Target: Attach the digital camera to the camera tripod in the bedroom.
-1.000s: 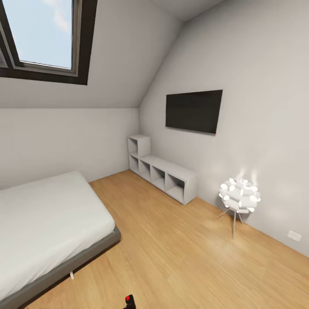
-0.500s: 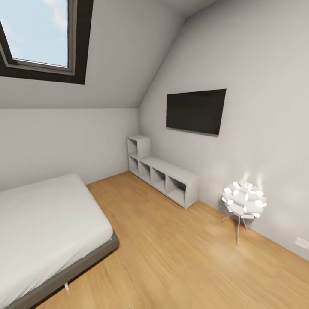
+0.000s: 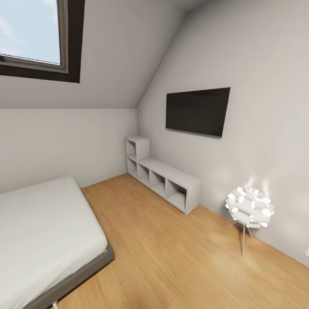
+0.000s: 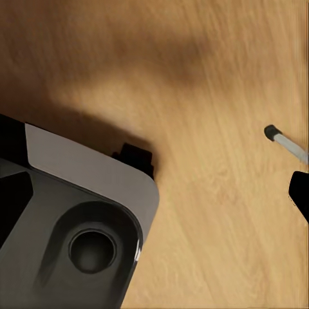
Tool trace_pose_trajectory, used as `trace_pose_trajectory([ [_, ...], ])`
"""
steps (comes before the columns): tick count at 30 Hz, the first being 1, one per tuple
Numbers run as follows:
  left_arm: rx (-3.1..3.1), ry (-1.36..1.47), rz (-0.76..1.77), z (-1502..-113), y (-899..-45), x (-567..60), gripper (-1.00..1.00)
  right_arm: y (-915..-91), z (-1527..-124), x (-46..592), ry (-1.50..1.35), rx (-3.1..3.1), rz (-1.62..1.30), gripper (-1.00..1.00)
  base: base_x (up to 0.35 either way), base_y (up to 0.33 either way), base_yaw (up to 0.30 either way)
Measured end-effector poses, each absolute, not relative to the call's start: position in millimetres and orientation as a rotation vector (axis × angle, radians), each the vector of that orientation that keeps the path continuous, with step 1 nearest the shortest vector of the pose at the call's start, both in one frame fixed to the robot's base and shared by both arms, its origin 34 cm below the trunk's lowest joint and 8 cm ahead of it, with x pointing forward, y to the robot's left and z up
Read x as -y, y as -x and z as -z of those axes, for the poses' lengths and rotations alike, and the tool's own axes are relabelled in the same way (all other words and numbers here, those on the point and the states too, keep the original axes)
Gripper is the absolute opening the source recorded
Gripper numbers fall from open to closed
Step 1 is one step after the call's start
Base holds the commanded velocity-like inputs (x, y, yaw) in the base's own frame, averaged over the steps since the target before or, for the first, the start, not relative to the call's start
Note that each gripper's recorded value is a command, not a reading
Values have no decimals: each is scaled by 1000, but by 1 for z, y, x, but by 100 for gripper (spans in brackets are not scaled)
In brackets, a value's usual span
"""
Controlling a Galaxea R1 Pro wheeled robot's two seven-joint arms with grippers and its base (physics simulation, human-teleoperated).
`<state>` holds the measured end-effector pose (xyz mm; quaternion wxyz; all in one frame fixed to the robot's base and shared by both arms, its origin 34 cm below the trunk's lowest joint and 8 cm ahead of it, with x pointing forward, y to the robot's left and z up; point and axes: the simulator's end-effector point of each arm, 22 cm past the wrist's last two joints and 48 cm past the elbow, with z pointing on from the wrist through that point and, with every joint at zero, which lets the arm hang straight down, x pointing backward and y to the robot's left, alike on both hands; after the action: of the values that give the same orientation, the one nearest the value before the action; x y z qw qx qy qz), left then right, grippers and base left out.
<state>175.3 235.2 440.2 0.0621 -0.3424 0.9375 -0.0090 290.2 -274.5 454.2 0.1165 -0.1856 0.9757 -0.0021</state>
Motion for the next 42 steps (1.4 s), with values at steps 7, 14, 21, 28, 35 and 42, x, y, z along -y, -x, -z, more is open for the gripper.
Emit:
trace_pose_trajectory([
  [7, -2833, 1038, 27, -440, -175, -235, 100, -290, -454, 275, 544, -2858, 6, 100, 40, -16, 0],
  [14, -2832, 1040, 28, -440, -176, -234, 100, -290, -454, 275, 544, -2859, 6, 100, 1, -215, 0],
  [21, -2831, 1044, 27, -440, -175, -234, 100, -290, -454, 275, 544, -2859, 6, 100, 0, -235, 0],
  [28, -2823, 1062, 25, -440, -175, -236, 100, -290, -454, 274, 545, -2859, 0, 100, 0, -34, 0],
  [35, -2823, 1063, 25, -440, -175, -236, 100, -290, -454, 273, 545, -2860, -3, 100, 0, -4, 0],
  [42, -2821, 1070, 21, -440, -175, -238, 100, -289, -454, 274, 546, -2860, 1, 100, 0, 0, 0],
])
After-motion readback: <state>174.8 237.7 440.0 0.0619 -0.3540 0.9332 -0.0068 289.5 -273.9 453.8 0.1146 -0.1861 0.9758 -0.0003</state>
